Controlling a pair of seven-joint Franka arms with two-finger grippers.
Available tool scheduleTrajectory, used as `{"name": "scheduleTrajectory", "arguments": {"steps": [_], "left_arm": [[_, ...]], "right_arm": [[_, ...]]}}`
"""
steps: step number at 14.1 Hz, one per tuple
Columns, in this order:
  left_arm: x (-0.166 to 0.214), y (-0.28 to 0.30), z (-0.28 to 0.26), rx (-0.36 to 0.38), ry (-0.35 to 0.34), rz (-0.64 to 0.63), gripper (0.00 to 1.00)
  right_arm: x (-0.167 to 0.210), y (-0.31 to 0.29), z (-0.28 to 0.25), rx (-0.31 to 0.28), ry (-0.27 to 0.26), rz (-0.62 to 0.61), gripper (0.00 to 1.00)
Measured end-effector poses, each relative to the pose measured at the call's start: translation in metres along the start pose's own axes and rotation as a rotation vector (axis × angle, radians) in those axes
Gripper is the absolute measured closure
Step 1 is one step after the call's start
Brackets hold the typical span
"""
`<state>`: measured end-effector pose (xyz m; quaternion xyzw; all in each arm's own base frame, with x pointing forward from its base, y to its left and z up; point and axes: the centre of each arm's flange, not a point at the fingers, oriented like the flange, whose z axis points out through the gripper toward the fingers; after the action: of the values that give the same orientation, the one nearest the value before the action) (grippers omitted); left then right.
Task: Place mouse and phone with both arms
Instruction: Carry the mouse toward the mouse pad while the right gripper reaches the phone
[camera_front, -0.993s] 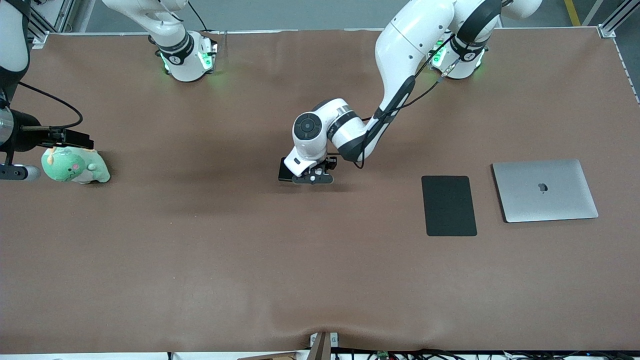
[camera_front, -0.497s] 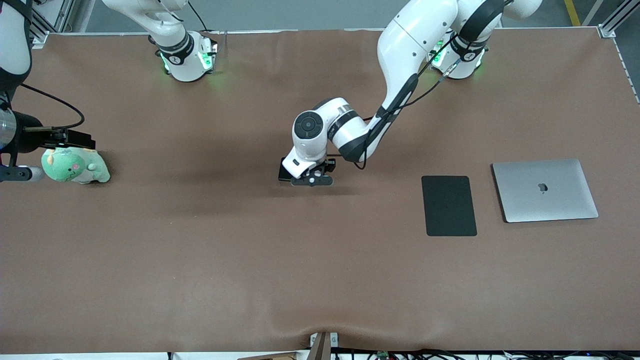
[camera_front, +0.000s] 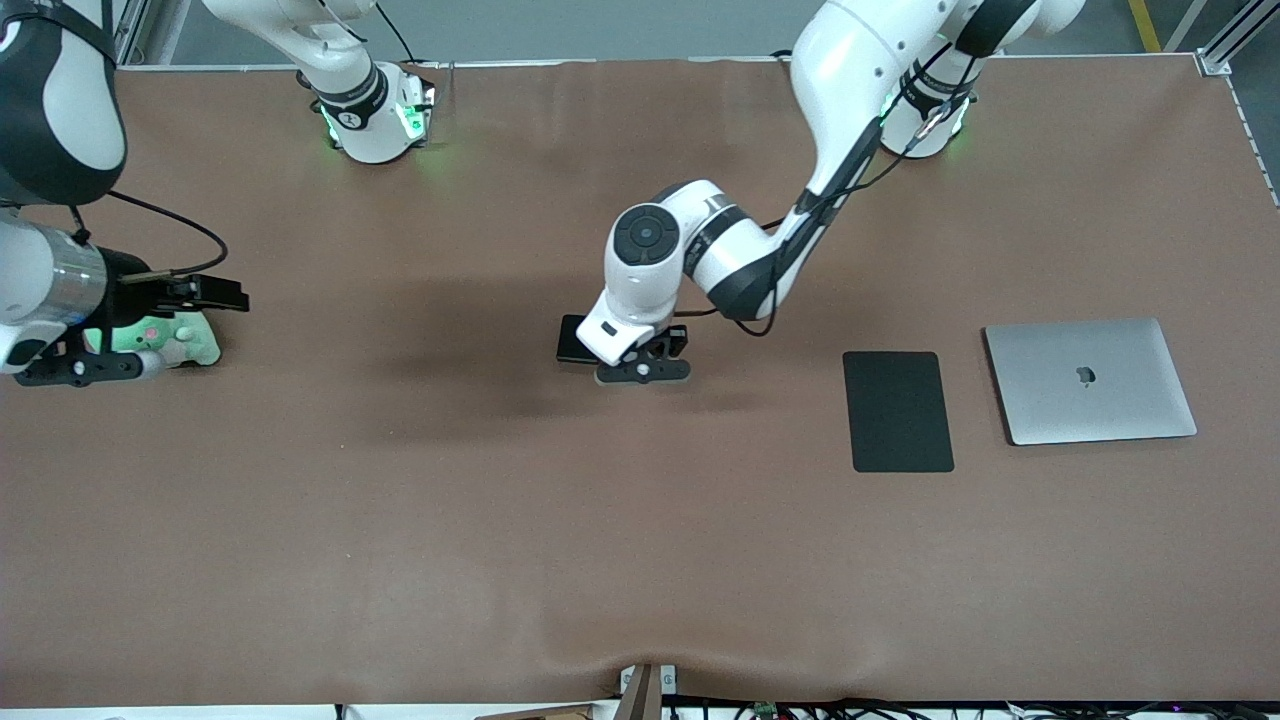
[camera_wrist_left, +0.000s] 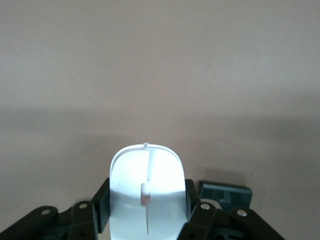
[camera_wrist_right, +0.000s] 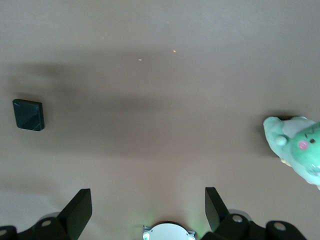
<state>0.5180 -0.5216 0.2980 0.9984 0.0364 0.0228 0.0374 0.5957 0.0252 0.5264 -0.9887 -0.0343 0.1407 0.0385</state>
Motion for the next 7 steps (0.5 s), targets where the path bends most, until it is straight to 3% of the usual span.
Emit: {"name": "scheduleTrajectory", "arguments": {"steps": [4,7], "left_arm": [[0.051,-0.057,-0.065,0.036,0.018,-0.093,0.4],[0.083,-0.113,-0.102,0.094,-0.008,-0.127,0.4]], "right_arm": [[0.011,-0.048,0.014,-0.012,0.0,0.003,0.0],[0.018,-0.085,0.025,-0.002,0.006,0.032,0.0]]}}
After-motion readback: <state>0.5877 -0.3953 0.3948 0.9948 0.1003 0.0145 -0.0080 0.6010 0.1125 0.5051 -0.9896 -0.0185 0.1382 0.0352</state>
